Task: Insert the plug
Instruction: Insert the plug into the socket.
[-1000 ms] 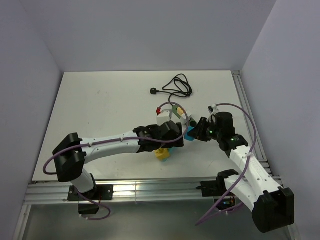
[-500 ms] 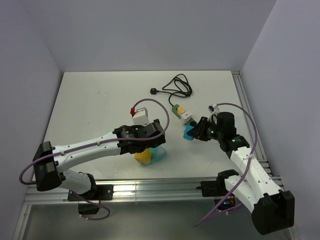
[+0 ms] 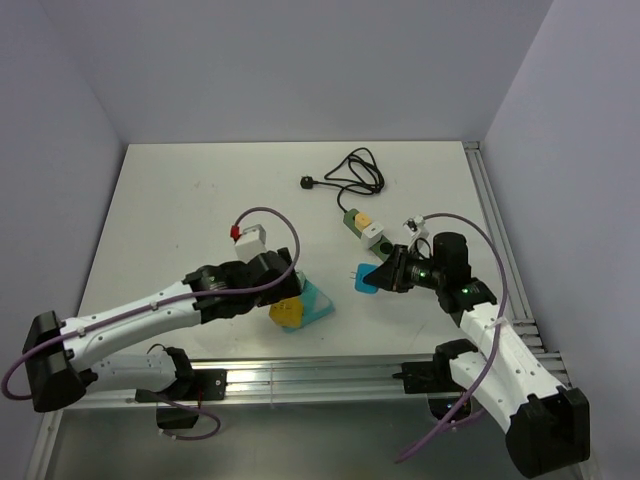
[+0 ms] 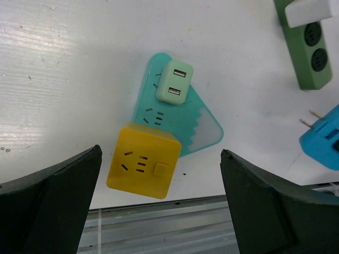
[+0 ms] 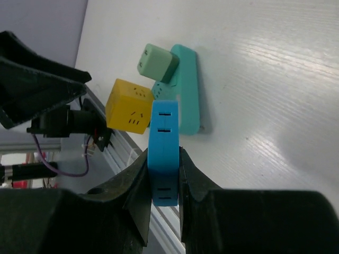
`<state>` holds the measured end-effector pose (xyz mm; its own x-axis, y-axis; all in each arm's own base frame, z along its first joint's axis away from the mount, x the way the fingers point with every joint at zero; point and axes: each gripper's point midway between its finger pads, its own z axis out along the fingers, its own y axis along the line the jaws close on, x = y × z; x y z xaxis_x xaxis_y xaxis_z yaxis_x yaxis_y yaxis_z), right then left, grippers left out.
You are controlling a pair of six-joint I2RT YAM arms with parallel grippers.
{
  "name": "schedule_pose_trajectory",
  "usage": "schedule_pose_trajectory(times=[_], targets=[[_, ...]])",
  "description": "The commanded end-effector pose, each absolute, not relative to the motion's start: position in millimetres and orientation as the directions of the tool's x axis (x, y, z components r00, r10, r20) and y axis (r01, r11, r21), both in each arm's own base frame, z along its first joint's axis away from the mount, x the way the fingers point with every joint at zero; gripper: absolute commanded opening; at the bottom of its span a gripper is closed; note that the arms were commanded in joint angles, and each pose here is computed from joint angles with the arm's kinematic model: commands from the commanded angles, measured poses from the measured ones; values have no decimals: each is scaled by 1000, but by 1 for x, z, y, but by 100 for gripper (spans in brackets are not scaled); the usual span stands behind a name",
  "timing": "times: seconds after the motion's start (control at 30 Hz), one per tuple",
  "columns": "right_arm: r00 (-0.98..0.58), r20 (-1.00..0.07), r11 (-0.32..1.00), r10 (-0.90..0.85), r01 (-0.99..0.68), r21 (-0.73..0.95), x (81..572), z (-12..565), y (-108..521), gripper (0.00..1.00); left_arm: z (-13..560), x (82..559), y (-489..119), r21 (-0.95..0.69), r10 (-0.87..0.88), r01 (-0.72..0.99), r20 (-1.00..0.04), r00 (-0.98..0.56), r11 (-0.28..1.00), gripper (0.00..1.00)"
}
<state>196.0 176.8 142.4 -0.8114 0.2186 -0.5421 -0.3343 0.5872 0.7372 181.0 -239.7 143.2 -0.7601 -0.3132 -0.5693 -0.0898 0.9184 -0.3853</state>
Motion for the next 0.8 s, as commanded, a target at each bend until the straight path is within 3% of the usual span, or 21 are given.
schedule_pose_trajectory(times=[0.0,0.23,0.4,0.63,0.77], targets=[[-778,-603,509,176,-452,732,188,159,191,0,159,181,-245,-470,-354,-68,-553,-754,880,100],[-709,-695,463,124,-578,672,168,154,226,0,143,172,-243,-449,-322,-83,-488,-811,890,100],[-640,-746,475,184,-606,638,168,149,226,0,133,168,-234,-482,-357,-121,-434,-827,868,99],[-411,-872,483,264,-727,489,167,165,231,0,126,170,-216,-524,-431,-198,-371,-823,829,99],[-336,-914,469,227,-785,405,155,156,239,0,123,176,-208,-515,-444,-221,-364,-819,829,99]])
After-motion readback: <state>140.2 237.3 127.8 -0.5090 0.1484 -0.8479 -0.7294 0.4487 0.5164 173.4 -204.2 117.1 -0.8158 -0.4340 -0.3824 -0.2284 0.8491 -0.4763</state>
